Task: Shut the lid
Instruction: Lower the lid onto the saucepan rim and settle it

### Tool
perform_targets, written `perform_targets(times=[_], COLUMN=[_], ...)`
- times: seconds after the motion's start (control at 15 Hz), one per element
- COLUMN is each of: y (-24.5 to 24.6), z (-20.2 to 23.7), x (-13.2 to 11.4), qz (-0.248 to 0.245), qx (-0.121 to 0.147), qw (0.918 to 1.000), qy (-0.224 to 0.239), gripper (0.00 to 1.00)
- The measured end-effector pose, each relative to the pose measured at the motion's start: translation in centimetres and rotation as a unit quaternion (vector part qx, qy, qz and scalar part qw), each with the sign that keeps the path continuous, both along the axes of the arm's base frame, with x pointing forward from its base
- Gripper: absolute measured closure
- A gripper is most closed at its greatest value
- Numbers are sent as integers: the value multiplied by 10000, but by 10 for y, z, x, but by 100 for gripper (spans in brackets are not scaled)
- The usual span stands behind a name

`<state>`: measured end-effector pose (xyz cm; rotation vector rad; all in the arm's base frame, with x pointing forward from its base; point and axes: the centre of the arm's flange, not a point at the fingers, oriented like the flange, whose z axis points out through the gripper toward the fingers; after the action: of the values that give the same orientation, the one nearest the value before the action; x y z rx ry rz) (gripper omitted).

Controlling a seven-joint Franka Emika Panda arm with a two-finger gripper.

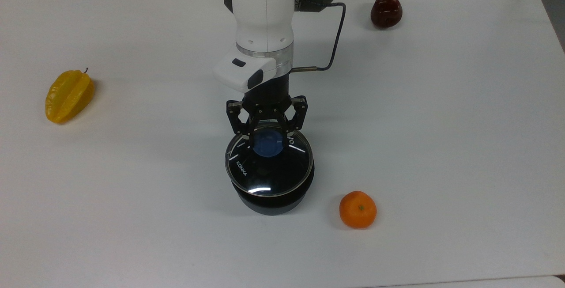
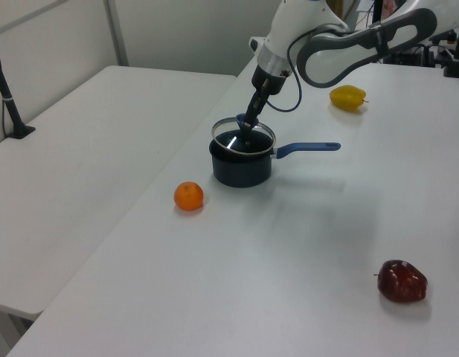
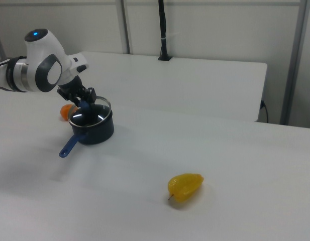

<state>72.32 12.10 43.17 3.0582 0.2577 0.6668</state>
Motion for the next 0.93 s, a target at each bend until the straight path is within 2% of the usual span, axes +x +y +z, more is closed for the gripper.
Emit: perform_targets(times=[0.93], y=[2], z=[-7], x=[2], qz=[15], qx=[-8], qw=[10000], qy=[3], gripper=[40])
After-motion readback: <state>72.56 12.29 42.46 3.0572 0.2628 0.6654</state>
